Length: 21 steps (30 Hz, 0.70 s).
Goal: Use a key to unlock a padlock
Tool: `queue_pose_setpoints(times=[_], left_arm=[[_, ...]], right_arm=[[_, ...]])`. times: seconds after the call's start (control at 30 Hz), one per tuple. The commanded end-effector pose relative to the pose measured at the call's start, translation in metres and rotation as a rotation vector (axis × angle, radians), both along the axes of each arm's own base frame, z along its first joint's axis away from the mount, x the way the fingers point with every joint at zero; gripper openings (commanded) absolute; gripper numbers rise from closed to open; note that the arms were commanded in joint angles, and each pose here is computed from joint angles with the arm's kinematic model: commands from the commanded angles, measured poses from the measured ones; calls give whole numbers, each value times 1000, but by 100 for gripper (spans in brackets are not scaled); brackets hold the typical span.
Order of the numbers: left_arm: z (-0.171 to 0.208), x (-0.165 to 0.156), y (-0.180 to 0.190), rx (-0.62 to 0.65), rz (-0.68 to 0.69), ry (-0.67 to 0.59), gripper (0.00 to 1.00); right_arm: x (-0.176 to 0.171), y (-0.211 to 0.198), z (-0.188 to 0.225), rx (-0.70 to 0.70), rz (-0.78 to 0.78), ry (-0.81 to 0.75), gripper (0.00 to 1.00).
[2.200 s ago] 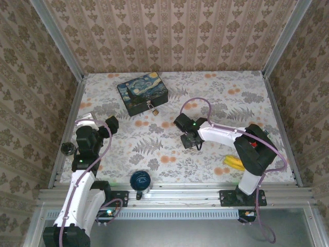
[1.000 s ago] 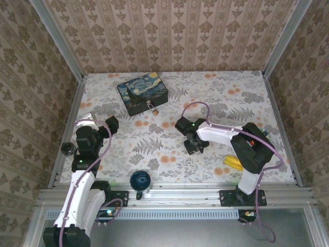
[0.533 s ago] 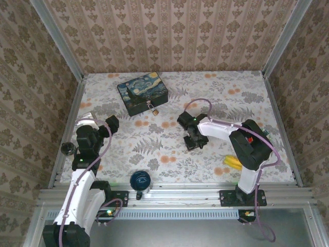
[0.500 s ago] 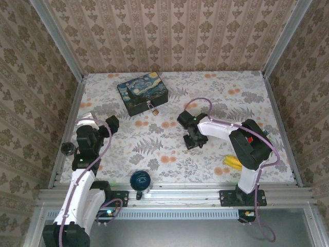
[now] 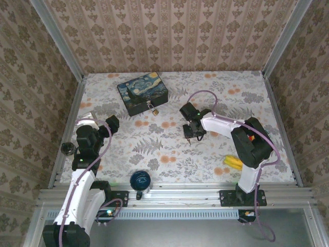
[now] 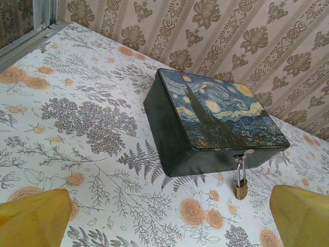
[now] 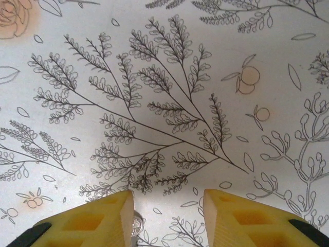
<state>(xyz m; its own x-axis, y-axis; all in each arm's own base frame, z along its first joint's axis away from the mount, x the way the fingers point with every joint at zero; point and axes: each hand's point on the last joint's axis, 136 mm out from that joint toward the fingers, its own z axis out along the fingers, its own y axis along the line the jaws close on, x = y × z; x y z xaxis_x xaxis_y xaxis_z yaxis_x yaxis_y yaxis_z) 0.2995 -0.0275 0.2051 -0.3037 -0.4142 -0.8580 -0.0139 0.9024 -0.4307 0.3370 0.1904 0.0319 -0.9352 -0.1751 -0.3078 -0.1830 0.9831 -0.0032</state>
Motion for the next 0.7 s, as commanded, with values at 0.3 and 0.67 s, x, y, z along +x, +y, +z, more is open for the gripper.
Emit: queue_pose_setpoints(times=[0.3, 0.67], left_arm=[[17, 0, -5, -27, -20, -47, 100], [17, -2, -4, -30, -18, -48, 100]], right_arm=[[-15, 2, 19, -54, 196, 22, 40], [-27, 10, 5, -136, 386, 89, 40]])
